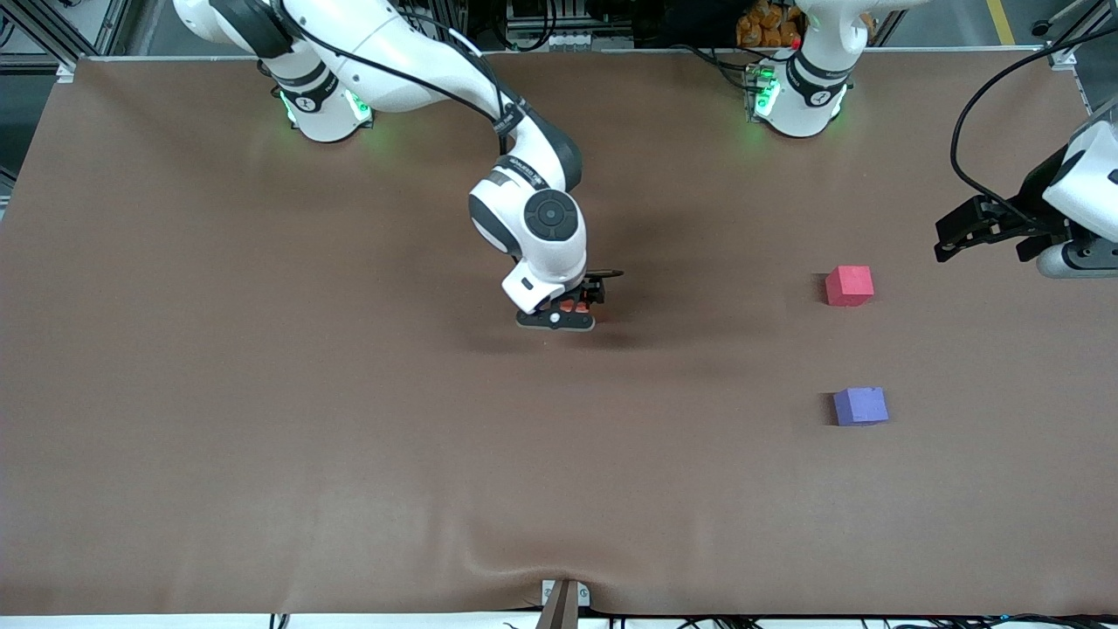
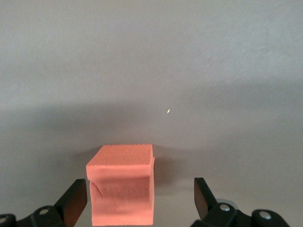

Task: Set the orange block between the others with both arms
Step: 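Open the right gripper and withdraw while the left gripper reaches out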

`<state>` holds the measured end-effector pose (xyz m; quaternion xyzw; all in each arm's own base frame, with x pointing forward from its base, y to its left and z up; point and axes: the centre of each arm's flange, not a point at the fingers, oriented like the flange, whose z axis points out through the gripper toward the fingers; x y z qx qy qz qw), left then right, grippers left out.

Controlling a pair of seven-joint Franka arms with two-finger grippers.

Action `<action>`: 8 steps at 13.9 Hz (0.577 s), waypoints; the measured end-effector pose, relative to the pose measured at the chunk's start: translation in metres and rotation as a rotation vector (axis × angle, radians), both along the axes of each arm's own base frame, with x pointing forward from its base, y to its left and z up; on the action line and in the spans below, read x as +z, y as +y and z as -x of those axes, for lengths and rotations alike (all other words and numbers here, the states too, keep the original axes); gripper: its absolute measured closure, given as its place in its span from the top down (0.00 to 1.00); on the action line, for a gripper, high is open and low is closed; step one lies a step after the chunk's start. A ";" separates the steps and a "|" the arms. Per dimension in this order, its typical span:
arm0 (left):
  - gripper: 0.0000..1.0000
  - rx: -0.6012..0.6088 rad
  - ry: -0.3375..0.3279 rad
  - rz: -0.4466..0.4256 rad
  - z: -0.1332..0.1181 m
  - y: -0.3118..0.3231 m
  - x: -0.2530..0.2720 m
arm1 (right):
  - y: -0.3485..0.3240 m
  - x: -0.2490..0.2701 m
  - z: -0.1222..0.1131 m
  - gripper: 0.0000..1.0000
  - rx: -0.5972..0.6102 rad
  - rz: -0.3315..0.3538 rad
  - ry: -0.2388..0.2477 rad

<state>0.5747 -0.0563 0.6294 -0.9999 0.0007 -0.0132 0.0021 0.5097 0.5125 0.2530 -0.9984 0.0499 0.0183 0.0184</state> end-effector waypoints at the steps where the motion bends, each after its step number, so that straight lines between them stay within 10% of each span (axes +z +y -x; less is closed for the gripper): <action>1: 1.00 0.000 0.000 0.000 0.000 0.000 0.000 | -0.006 0.005 -0.006 1.00 -0.018 -0.014 0.006; 8: 1.00 -0.016 0.010 0.000 0.002 -0.010 -0.002 | -0.128 0.029 -0.092 1.00 0.118 -0.067 0.072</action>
